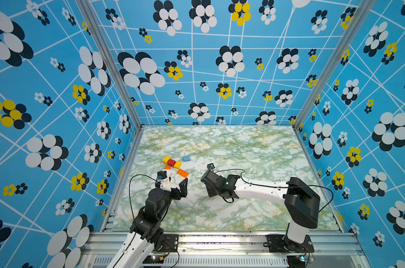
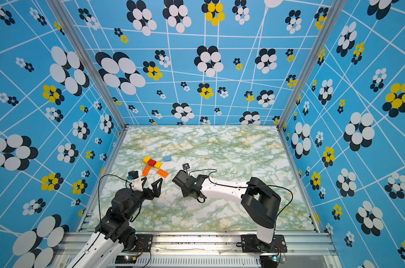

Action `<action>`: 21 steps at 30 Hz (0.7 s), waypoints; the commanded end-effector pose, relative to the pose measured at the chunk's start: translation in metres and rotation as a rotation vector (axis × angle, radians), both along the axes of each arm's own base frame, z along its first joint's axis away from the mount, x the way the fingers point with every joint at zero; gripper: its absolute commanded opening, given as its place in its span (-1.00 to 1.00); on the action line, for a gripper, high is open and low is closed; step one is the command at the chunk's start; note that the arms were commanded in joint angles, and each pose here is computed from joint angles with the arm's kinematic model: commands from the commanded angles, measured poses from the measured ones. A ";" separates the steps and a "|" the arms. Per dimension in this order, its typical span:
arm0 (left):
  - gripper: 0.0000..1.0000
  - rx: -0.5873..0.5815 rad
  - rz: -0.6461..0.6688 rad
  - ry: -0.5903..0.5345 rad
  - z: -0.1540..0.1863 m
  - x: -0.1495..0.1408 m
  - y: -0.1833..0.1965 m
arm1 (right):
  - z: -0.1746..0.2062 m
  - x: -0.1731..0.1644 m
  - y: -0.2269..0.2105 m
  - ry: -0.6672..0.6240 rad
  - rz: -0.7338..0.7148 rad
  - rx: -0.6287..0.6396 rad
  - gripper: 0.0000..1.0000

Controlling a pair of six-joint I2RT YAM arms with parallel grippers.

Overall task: Assemble the letter p with lego
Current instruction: Assemble the lego brick with the lego brick.

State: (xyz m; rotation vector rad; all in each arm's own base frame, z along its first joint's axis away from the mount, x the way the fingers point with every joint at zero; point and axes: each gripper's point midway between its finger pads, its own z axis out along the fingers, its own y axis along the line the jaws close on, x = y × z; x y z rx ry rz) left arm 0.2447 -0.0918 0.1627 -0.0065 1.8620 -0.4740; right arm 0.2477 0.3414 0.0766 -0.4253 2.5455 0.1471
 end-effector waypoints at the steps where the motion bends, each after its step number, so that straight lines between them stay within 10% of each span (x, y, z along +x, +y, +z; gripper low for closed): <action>1: 0.98 -0.008 0.010 0.007 -0.005 0.000 0.002 | -0.026 -0.026 -0.047 0.097 -0.155 -0.131 -0.97; 11: 0.99 -0.011 0.007 0.008 -0.005 0.000 0.002 | -0.032 -0.032 -0.037 0.092 -0.276 -0.028 -0.96; 21: 0.98 -0.012 0.006 0.005 -0.005 0.000 0.001 | -0.014 -0.029 -0.025 0.024 -0.252 -0.014 -0.38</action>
